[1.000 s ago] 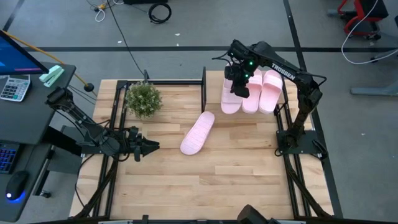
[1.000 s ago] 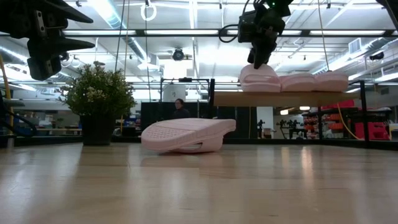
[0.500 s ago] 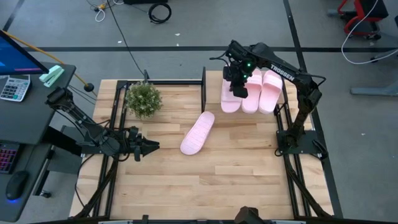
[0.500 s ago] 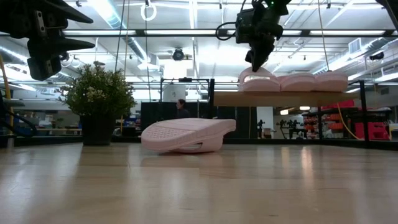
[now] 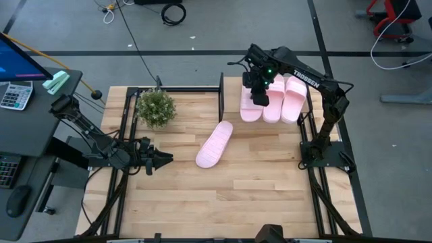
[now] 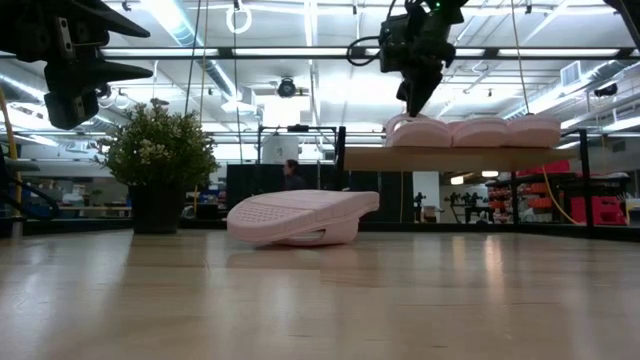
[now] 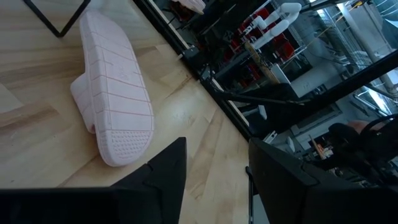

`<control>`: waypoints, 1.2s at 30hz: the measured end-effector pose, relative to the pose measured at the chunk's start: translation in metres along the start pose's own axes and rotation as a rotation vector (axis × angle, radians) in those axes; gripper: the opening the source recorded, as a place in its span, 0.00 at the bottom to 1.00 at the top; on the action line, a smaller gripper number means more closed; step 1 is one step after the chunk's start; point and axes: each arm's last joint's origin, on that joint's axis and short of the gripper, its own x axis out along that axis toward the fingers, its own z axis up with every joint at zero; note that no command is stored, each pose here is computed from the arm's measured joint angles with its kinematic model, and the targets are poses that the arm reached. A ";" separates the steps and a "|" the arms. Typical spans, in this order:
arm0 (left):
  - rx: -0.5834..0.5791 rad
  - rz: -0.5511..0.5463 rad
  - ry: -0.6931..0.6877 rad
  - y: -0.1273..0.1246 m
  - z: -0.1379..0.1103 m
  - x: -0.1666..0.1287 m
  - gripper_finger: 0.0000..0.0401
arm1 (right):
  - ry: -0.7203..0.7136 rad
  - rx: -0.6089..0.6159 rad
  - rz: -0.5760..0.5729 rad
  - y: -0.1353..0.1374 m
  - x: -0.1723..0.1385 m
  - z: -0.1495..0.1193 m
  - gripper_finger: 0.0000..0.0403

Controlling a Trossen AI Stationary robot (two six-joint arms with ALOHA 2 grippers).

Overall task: Pick and place slides into the shelf
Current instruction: Put the bottom pink slide on the shelf, then put the pink slide on the shelf

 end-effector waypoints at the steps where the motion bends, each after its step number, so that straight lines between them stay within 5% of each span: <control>1: 0.000 0.000 0.000 0.000 0.000 0.000 0.45 | 0.003 0.000 0.002 0.000 0.000 0.000 0.29; 21: 0.000 -0.001 0.000 0.000 0.000 0.000 0.44 | -0.005 -0.031 -0.106 0.010 -0.020 0.011 0.41; 36: 0.002 -0.001 0.000 0.000 0.000 0.000 0.45 | -0.129 -0.160 -0.056 0.065 -0.004 0.056 0.38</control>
